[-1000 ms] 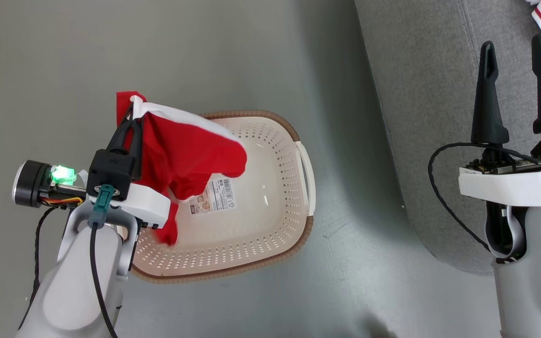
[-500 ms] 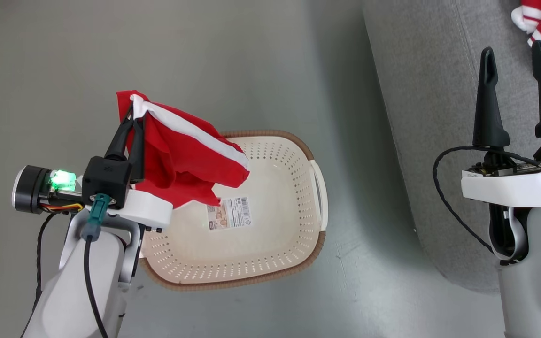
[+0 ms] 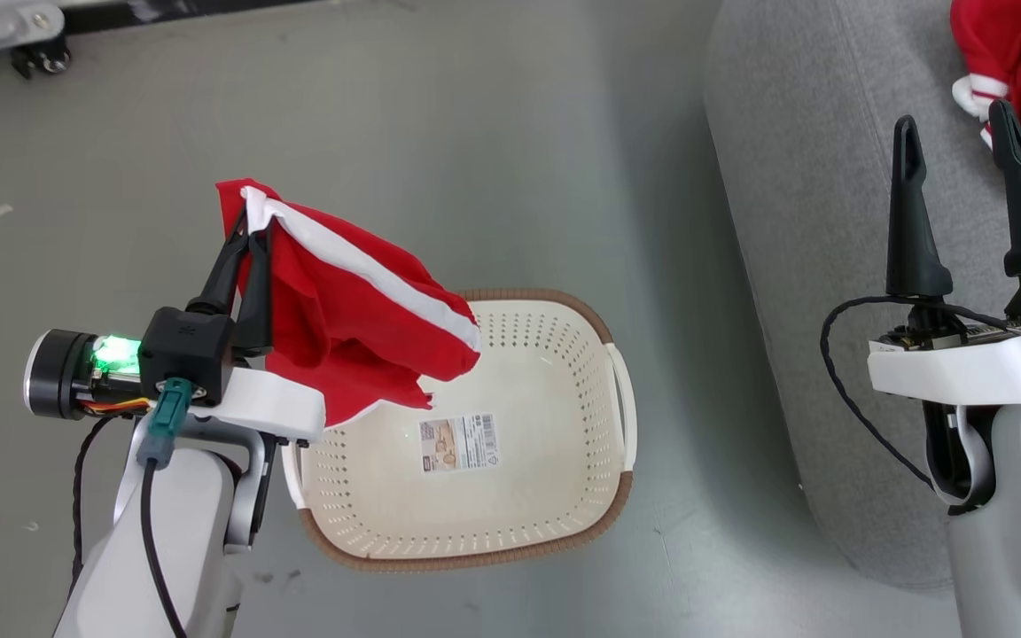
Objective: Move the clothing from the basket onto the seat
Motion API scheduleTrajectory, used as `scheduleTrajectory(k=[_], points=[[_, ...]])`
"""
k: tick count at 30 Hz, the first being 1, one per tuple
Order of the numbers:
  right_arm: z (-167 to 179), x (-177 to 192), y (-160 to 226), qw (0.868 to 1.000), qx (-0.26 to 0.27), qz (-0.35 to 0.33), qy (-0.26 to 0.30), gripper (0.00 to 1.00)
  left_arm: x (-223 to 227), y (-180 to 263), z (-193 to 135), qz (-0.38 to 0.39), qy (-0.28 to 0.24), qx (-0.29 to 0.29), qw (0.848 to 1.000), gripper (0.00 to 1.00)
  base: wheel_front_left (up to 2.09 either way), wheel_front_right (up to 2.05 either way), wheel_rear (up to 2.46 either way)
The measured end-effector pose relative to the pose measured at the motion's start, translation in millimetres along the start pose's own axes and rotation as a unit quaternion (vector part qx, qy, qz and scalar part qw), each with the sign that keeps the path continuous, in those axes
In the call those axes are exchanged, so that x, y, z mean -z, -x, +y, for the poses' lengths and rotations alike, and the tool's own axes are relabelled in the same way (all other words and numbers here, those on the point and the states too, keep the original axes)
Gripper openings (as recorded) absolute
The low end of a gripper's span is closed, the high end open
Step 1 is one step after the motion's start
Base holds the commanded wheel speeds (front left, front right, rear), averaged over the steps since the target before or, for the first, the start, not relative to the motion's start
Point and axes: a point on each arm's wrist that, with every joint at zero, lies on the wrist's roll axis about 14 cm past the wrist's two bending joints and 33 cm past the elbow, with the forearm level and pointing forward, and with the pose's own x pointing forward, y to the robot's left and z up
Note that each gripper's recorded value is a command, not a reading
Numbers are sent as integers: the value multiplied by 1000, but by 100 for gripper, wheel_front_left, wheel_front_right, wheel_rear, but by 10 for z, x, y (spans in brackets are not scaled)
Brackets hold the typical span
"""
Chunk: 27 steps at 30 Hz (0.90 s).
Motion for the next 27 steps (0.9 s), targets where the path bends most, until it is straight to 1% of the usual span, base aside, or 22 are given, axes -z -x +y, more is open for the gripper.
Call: scheduleTrajectory(k=[8,17,22,27], points=[[115,-143,49,1000,-22,-11,6,100,-274,90,144,-26,5,-21,999,0,0,0,0],[253,-343,125,998,-51,-28,16,100,-517,292,308,-47,5,-43,998,0,0,0,0],[350,-417,196,997,-66,-34,17,100,-647,388,364,-59,1,-44,997,0,0,0,0],[372,-473,266,997,-71,-36,19,100,-708,507,375,-63,-3,-39,997,0,0,0,0]])
